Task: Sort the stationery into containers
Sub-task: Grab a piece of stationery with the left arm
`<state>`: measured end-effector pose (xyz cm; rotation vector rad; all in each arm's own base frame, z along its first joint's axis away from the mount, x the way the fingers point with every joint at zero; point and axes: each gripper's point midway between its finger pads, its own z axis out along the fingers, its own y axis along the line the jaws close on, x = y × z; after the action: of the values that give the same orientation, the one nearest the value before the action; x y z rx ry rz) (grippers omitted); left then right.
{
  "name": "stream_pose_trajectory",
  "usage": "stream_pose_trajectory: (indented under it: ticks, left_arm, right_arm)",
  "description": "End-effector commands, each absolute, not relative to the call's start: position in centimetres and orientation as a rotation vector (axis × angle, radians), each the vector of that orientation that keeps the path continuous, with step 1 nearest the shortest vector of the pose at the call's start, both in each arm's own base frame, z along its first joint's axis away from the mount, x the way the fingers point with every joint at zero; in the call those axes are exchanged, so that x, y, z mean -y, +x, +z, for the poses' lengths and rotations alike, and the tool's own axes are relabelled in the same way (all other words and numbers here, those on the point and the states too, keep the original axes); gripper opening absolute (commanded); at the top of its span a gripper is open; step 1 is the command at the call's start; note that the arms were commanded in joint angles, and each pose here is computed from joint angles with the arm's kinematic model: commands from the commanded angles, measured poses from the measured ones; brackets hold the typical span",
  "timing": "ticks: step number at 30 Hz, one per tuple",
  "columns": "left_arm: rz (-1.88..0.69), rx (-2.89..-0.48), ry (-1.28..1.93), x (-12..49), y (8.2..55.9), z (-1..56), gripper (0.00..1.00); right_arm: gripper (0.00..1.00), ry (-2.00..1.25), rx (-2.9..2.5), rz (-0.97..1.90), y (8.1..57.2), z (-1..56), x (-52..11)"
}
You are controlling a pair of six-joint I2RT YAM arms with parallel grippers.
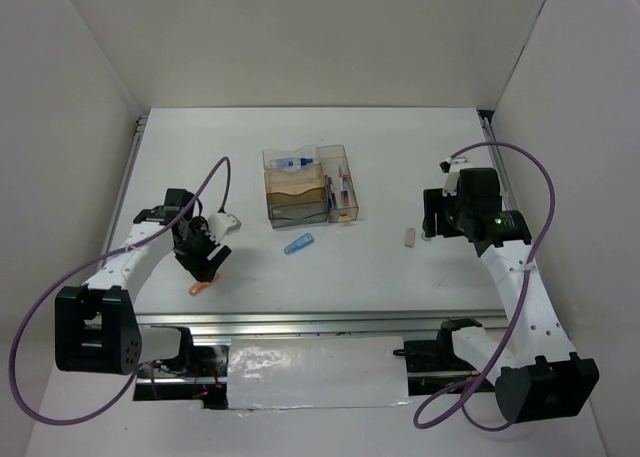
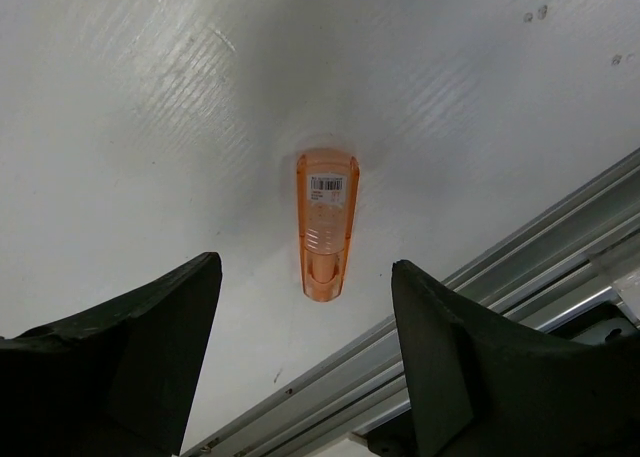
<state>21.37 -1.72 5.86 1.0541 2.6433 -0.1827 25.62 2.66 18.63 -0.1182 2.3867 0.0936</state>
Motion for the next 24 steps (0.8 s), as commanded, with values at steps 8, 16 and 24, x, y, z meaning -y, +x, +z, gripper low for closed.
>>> stream_pose_trajectory:
  ticks: [8, 16, 24]
  left_arm:
    - [-0.192, -2.649, 1.059, 1.5, 22.4, 4.8, 0.80]
    - [-0.212, -2.658, 1.077, 1.4, 22.6, 3.8, 0.76]
    - [-0.257, -2.691, 1.046, 1.2, 22.2, 2.8, 0.72]
  right_arm:
    - [0.68, -0.089, -2.387, 0.079, 25.8, 18.5, -2.2]
    - [0.68, -0.086, -2.424, 0.057, 25.6, 18.0, -1.7]
    - [0.69, -0.073, -2.418, 0.060, 25.3, 18.4, -1.5]
